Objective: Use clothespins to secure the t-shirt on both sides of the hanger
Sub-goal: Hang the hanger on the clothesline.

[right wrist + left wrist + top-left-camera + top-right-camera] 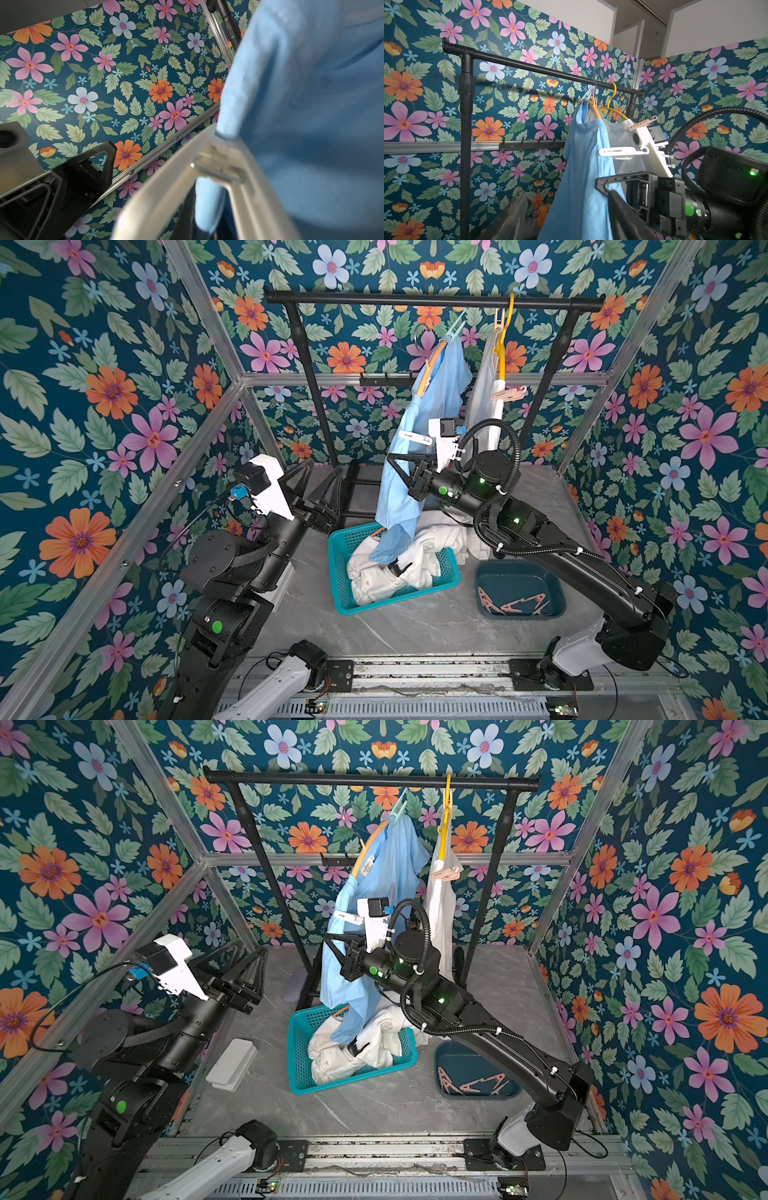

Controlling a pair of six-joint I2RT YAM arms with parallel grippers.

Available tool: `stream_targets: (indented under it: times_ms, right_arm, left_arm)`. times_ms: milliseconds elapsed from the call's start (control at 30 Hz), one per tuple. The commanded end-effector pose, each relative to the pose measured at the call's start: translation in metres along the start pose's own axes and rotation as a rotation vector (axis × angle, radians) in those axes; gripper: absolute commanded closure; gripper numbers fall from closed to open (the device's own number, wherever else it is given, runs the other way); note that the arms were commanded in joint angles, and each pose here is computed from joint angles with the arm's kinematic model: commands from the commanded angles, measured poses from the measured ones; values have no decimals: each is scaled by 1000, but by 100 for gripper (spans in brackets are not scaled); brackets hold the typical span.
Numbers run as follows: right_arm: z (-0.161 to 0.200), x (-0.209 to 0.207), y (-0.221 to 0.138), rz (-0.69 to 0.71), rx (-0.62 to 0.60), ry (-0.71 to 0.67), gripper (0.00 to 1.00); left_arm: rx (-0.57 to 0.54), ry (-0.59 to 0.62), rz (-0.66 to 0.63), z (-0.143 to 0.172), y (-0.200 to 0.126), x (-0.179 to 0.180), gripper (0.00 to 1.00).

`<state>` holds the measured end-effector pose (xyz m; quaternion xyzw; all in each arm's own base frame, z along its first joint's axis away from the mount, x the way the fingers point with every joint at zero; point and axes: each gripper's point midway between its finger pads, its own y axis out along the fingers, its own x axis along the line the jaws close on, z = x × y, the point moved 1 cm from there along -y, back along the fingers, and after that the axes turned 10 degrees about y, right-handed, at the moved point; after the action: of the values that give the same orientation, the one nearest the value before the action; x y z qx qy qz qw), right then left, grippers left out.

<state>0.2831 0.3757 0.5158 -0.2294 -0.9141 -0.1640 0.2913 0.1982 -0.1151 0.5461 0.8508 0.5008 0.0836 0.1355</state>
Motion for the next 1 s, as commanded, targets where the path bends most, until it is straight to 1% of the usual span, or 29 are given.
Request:
stream_targets:
  times_ms: [0,167,400,467,633,967]
  right_arm:
    - [-19,17,1,-78,-43,-35,100]
    - [-36,14,9,-110,-62,3,100]
    - [-63,9,16,-141,-90,32,100]
    - [-61,-2,26,-138,-79,54,100]
    - [-69,-5,36,-164,-75,75,100]
    - [-86,-2,42,-200,-94,79,100]
  left_arm:
    - [-10,25,-25,1,2,4,36]
    - [21,38,-31,15,6,5,39]
    - [52,63,-49,27,9,7,39]
    - [57,67,-50,29,9,7,40]
    - [68,73,-51,34,9,8,40]
    - [85,74,-59,42,6,9,40]
